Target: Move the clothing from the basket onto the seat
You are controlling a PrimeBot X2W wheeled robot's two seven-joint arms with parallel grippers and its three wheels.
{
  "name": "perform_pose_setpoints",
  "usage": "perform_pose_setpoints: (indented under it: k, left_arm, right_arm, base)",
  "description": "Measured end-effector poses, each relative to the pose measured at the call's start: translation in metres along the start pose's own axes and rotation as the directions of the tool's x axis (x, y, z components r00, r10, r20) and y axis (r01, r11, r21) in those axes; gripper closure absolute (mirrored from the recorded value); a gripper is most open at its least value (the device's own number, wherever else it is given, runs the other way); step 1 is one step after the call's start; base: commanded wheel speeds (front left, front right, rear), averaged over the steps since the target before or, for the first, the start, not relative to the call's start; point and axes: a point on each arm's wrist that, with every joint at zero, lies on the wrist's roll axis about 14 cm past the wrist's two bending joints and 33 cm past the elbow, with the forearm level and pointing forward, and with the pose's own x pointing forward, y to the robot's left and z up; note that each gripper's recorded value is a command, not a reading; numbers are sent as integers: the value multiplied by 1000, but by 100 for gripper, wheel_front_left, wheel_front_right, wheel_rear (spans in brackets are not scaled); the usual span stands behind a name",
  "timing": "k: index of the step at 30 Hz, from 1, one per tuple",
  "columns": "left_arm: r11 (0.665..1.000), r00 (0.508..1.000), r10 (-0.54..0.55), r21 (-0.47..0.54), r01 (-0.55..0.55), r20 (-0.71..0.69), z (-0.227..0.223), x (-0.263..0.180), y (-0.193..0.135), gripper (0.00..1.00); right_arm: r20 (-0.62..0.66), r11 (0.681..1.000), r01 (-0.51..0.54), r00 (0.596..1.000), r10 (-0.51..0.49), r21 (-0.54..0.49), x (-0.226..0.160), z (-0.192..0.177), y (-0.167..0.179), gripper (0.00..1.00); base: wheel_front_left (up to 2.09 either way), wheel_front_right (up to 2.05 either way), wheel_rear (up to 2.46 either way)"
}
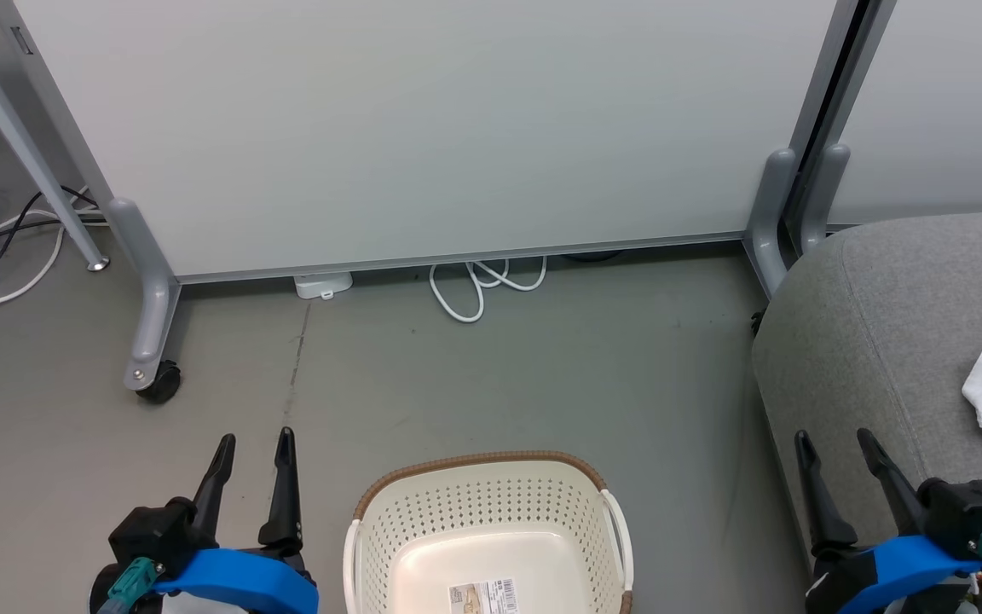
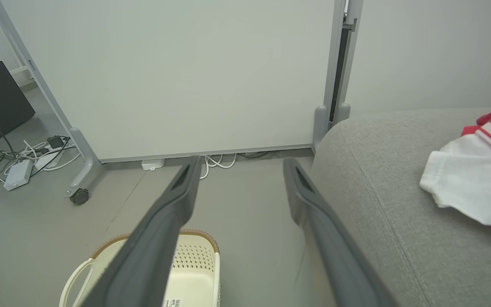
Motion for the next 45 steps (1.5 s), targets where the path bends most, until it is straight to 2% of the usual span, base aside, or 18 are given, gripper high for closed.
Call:
perform_pose_setpoints:
  k: [10, 11, 20, 28, 35, 45]
  left_arm:
    - [1000, 1000, -8, 0, 8, -11, -4, -1, -2, 0]
    - [1000, 1000, -9, -1, 9, -11, -4, -1, -2, 100]
    - [998, 989, 37, -36, -43, -143, -47, -26, 5, 100]
    - [983, 985, 72, -158, -97, -154, -47, -25, 11, 100]
    - [956, 984, 100, -261, -136, -146, -41, -22, 16, 100]
    - [904, 985, 118, -397, -160, -130, -31, -14, 19, 100]
  right_arm:
    - [-5, 1000, -2, 1000, 2, 13, -1, -4, 1, 0]
    - [-6, 1000, -2, 1000, 2, 15, -1, -4, 1, 100]
    - [-103, 999, 14, 995, -10, 36, -7, -34, -1, 100]
    - [-108, 982, 45, 994, -26, 181, -8, -35, -5, 100]
    - [-103, 951, 65, 994, -35, 302, -8, -34, -7, 100]
    - [-94, 887, 84, 994, -46, 455, -7, -31, -10, 100]
  base:
    - [0, 0, 0]
    - [0, 0, 0]
    - [0, 0, 0]
    - [0, 0, 0]
    - [0, 0, 0]
    - [0, 0, 0]
